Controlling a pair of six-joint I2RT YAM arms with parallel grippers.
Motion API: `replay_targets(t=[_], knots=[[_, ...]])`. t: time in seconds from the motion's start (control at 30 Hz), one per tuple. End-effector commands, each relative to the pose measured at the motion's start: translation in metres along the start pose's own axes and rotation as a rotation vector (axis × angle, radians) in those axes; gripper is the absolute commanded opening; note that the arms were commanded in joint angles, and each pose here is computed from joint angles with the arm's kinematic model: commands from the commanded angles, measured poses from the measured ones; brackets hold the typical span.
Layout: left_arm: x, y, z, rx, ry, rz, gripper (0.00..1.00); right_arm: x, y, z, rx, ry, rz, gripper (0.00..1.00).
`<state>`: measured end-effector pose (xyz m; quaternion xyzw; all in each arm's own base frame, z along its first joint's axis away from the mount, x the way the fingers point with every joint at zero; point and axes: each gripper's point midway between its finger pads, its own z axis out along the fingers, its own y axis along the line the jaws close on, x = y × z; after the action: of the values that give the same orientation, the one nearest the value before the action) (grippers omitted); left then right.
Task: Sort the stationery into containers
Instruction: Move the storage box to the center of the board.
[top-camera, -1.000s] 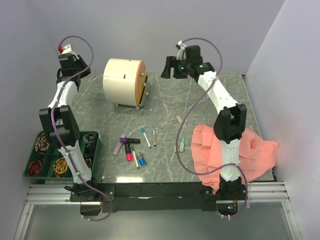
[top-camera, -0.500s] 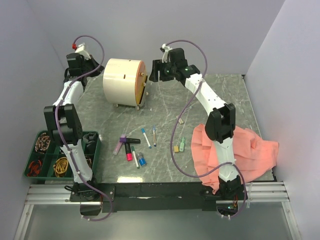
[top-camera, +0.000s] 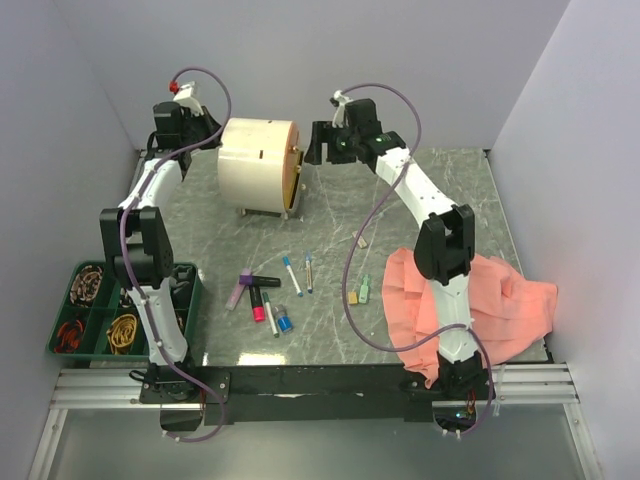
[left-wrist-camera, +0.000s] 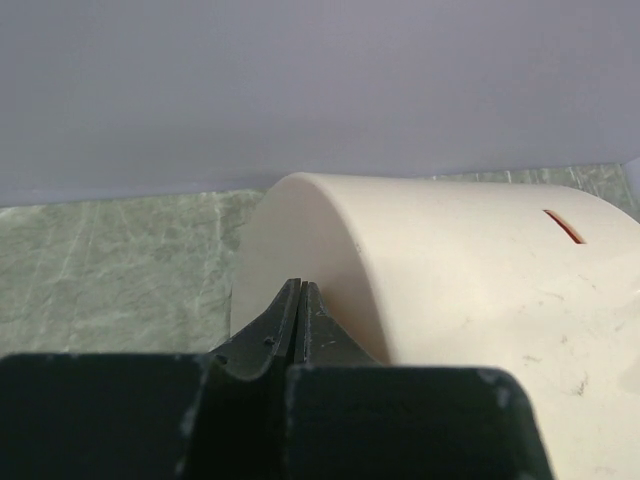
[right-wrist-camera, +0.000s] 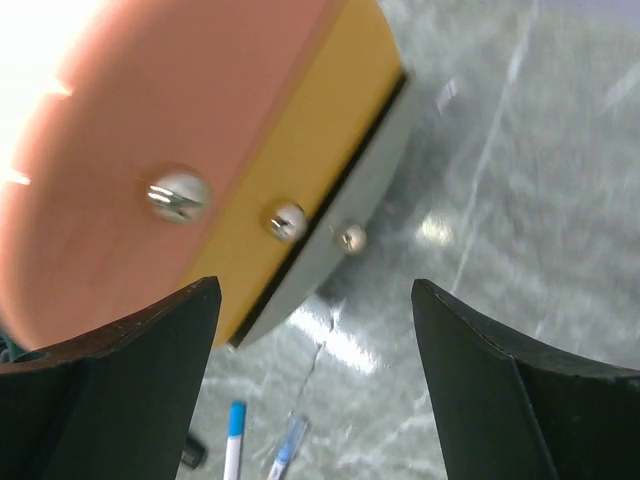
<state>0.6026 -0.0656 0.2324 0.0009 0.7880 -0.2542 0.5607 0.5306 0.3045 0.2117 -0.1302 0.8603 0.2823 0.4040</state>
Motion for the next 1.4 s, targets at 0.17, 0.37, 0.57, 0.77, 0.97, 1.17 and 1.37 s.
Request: replay_targets(t=[0.17,0.37,0.57,0.77,0.97,1.17,1.37], knots=[[0.01,-0.043,0.029,0.071,0.001,0.07,0.01,0.039,-0.057,-0.026,-0.15,0.128,0.457,0.85],[0.007,-0.014,0.019,-0.127,-0.013,0.087,0.43,0.036,-0.052,-0.027,-0.402,0.145,0.659,0.75],[0.015,0.021,-0.006,-0.317,0.044,0.127,0.81,0.026,-0.058,0.0,-0.532,0.131,0.718,0.64],[0.011,0.038,-0.011,-0.397,0.072,0.153,0.89,0.042,-0.074,0.022,-0.501,0.164,0.788,0.59],[-0.005,0.051,-0.022,-0.488,0.041,0.204,0.98,0.077,-0.075,0.021,-0.518,0.205,0.914,0.56],[-0.006,0.058,-0.038,-0.523,0.051,0.231,0.97,0.069,-0.075,0.035,-0.535,0.193,0.876,0.56],[-0.005,0.063,-0.05,-0.551,0.056,0.227,0.97,0.084,-0.066,0.042,-0.541,0.226,0.895,0.54]])
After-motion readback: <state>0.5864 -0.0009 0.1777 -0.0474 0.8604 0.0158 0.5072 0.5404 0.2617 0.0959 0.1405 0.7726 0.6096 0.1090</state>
